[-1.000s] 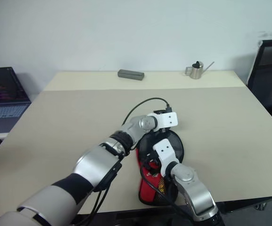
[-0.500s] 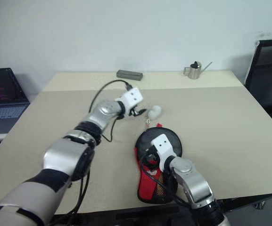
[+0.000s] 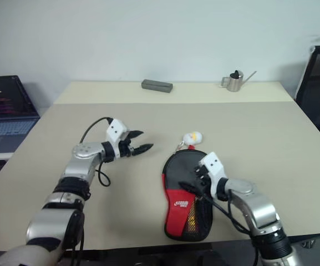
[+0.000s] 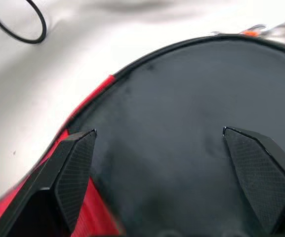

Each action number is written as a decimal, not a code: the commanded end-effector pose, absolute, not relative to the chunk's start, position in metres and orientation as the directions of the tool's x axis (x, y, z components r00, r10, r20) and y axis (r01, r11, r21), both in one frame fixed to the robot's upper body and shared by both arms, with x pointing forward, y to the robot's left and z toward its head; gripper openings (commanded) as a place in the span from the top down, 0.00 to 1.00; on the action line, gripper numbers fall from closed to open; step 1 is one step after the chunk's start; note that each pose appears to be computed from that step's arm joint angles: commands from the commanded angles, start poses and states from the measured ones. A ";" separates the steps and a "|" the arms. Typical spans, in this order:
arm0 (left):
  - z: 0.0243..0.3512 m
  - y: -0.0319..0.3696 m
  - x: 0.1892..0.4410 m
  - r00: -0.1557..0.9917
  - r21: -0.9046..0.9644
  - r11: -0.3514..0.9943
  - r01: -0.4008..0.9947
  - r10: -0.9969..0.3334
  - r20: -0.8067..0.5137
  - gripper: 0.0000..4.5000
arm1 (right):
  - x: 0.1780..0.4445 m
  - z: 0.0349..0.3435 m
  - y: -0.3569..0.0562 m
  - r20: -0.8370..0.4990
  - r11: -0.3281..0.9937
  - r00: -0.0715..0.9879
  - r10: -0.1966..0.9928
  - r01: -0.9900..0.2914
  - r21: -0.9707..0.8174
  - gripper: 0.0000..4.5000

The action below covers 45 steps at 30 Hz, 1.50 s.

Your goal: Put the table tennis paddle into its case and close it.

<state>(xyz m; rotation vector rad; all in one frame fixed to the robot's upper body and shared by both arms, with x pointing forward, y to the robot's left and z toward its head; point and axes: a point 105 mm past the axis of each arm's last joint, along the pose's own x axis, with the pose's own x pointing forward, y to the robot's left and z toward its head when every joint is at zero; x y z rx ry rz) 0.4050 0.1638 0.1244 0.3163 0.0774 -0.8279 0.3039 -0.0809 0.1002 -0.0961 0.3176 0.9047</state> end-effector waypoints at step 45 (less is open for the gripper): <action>0.063 0.023 0.334 0.309 0.179 0.261 0.949 -0.888 -0.340 0.18 | 0.323 0.214 -0.182 -0.269 0.627 0.641 0.719 -0.765 -0.148 0.00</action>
